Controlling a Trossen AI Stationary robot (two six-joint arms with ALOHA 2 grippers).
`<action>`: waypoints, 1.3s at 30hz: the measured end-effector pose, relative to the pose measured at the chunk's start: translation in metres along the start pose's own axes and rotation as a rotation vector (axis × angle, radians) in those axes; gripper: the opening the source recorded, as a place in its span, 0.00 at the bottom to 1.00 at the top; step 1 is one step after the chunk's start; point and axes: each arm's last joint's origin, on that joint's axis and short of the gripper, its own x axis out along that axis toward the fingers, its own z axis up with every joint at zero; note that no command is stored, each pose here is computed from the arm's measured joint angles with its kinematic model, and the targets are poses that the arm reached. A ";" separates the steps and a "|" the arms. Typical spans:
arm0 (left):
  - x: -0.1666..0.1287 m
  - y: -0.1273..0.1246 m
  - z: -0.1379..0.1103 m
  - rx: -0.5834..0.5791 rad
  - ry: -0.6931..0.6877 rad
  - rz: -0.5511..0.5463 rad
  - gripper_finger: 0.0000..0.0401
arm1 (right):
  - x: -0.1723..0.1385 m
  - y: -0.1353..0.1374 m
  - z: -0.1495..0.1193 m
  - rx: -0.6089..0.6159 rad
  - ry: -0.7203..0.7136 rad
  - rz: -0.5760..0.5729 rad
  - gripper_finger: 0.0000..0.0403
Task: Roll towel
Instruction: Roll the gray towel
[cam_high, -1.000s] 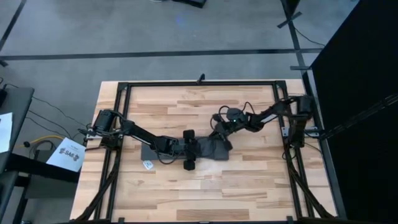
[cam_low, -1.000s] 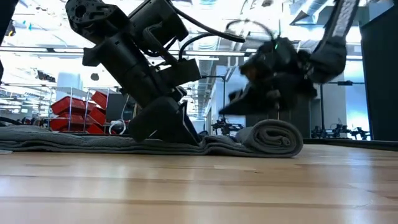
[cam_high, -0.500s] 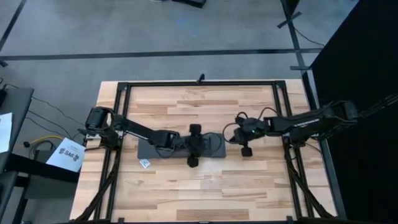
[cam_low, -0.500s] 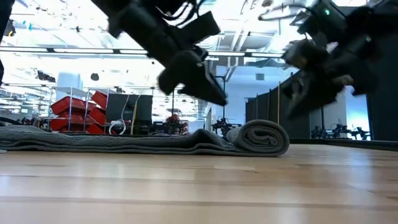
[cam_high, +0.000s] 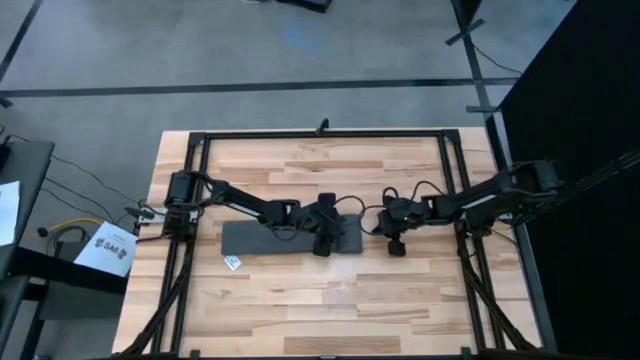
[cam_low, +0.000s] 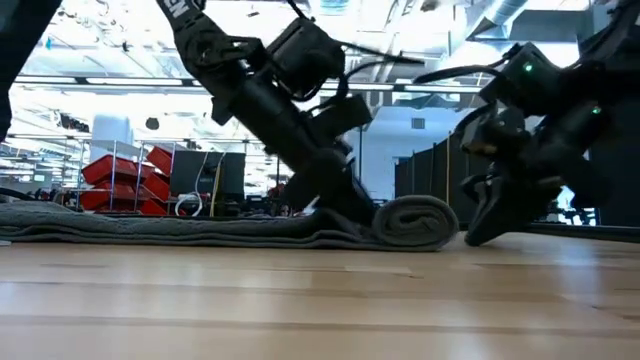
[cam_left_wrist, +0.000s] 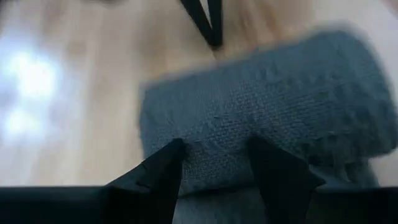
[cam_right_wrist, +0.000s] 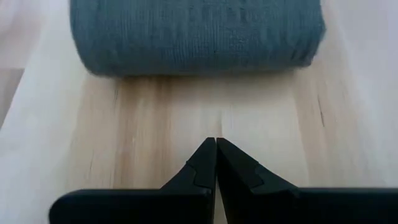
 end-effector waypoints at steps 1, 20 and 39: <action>0.000 0.000 -0.002 -0.006 0.017 -0.004 0.43 | 0.004 0.000 -0.001 0.000 -0.002 0.000 0.01; 0.026 -0.018 -0.025 -0.089 0.083 -0.038 0.43 | 0.034 0.002 0.003 -0.022 -0.118 0.024 0.50; 0.005 -0.011 -0.004 -0.009 0.010 -0.047 0.43 | 0.017 0.003 0.020 -0.018 -0.215 0.007 0.56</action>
